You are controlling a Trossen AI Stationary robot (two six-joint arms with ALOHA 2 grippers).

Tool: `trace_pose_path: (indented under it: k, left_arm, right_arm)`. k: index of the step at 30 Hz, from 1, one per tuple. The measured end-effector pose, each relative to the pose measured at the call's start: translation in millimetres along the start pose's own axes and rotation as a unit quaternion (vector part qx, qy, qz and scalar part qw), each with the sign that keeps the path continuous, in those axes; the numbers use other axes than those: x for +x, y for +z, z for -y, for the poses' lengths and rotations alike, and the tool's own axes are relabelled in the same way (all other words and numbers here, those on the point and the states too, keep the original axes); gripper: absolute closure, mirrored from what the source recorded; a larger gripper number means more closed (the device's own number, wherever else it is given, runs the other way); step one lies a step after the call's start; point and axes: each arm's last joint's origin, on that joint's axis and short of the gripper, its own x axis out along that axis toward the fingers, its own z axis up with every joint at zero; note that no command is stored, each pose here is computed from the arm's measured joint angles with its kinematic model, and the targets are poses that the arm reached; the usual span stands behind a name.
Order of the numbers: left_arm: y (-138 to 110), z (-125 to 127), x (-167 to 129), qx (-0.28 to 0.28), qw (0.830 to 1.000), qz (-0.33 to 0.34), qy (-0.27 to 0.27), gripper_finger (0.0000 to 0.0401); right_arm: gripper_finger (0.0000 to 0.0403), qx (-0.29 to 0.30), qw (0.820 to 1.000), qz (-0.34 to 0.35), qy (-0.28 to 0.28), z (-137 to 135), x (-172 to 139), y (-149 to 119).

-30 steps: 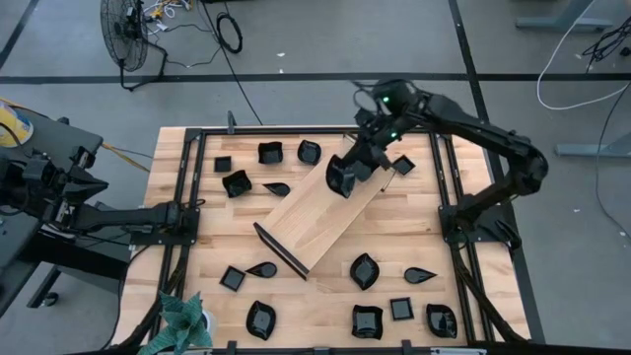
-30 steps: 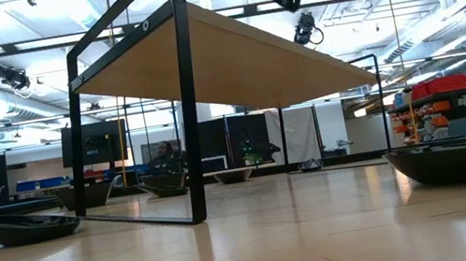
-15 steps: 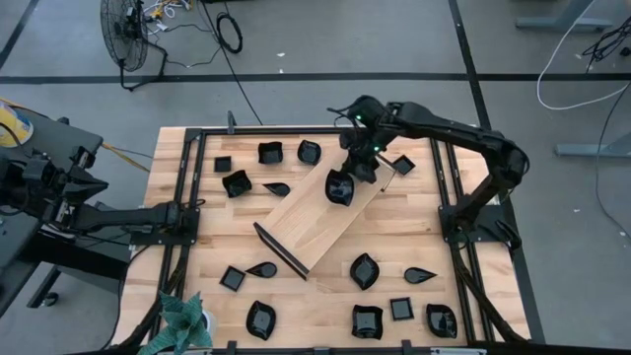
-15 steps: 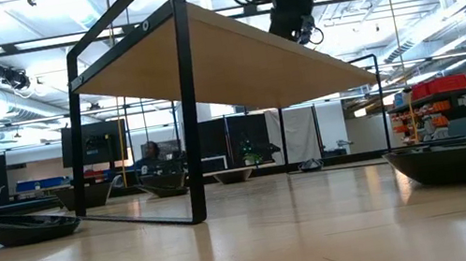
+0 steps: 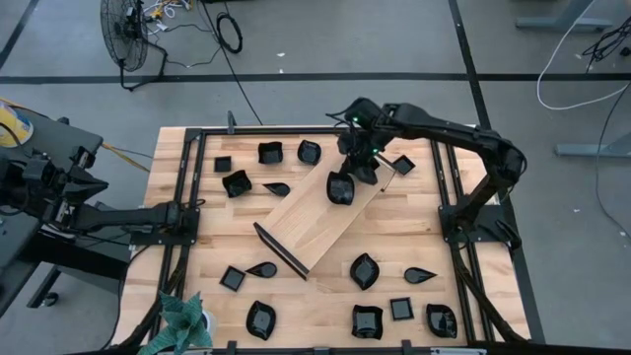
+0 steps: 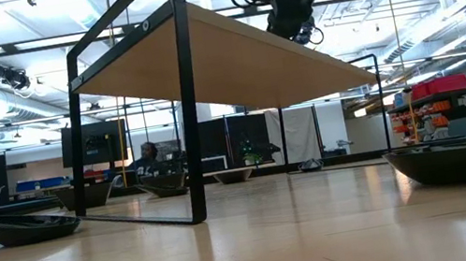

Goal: Pick & Place Mini shaped plates
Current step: Put the black leaf shaped bowl on the shelf

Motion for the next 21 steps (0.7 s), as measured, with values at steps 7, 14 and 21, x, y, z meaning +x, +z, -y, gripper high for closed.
trace_pose_path:
  k: [7,14,21]
  left_arm:
    - [0,0,0,0.0,1.0,0.0,0.0,0.0376]
    - [0,0,0,0.0,1.0,0.0,0.0,0.0376]
    - [0,0,0,0.0,1.0,0.0,0.0,0.0376]
  right_arm:
    - [0.0403,-0.032,0.999,-0.005,0.004,-7,4,3]
    - [0.0403,-0.039,0.999,-0.011,-0.009,-8,6,3]
    - [0.0403,-0.038,0.999,-0.022,-0.012,-6,12,3]
